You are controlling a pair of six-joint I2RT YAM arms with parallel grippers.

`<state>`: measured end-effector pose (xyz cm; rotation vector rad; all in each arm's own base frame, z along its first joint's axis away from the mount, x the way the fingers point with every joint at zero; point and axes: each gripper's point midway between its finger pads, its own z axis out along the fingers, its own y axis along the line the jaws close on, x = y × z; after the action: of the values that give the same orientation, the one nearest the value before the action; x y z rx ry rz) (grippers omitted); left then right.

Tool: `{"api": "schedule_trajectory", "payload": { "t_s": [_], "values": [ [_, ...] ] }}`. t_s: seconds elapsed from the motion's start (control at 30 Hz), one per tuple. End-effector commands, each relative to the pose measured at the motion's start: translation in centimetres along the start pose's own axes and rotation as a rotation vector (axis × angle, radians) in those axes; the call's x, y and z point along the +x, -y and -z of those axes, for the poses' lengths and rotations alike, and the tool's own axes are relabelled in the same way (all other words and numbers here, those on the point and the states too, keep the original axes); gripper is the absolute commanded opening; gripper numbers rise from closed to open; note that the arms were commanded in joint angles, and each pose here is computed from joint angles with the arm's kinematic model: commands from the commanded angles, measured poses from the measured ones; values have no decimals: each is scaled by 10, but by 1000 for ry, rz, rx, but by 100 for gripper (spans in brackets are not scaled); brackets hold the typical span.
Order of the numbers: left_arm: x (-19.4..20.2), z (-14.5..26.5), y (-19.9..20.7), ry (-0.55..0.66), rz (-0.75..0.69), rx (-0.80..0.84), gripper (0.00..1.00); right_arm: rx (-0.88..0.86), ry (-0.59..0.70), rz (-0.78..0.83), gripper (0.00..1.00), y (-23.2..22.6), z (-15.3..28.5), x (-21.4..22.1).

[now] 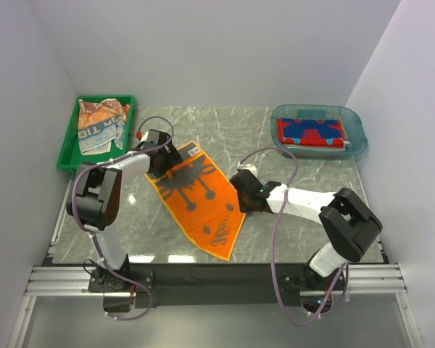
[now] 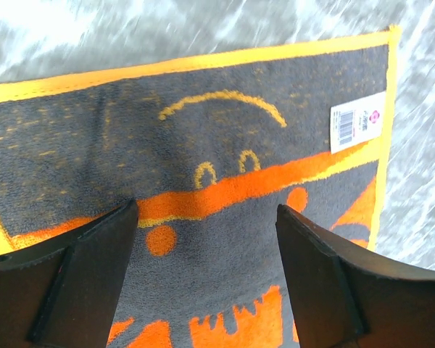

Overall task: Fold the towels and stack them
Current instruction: Flatten out the crumpled towel

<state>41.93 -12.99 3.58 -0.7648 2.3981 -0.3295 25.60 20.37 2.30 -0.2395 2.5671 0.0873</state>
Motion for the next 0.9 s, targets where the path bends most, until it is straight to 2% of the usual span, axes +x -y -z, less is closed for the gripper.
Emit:
{"api": "schedule_trajectory", "payload": {
  "t_s": [0.0, 0.03, 0.07, 0.23, 0.43, 0.5, 0.53, 0.6, 0.63, 0.7, 0.73, 0.87],
  "values": [
    [9, -16, -19, -42, -5, -79, 84, -4, 32, -44, 12, 1, -2, -6],
    [4, -19, -18, -39, 1, -79, 84, 6, 33, -50, 2, 4, 1, -4],
    [2, -20, -17, -42, 7, -75, 84, 10, 43, -56, 0, 7, 9, -5],
    [-31, -37, -14, -31, 50, -81, 84, -16, 82, -129, 0, 25, 51, 7],
    [-69, -61, 6, -26, 91, -45, 84, -138, 19, -223, 1, 28, 75, 56],
    [-75, -65, 14, -29, 73, -29, 85, -205, 27, -243, 11, 23, 86, 62],
    [-81, -66, 26, -30, 68, 7, 86, -216, 13, -252, 28, 23, 86, 69],
    [-88, -65, 36, -24, 41, 45, 91, -261, 11, -255, 41, 19, 94, 72],
    [-95, -60, 47, -15, 29, 75, 93, -273, 20, -247, 51, 18, 97, 71],
    [-99, -49, 53, -6, -8, 88, 98, -257, 40, -232, 57, 22, 102, 65],
    [-103, -36, 61, 10, -24, 107, 99, -225, 90, -212, 61, 27, 107, 49],
    [-93, 11, 73, 41, -85, 140, 98, -187, 167, -140, 61, 21, 112, 5]
  ]
}}
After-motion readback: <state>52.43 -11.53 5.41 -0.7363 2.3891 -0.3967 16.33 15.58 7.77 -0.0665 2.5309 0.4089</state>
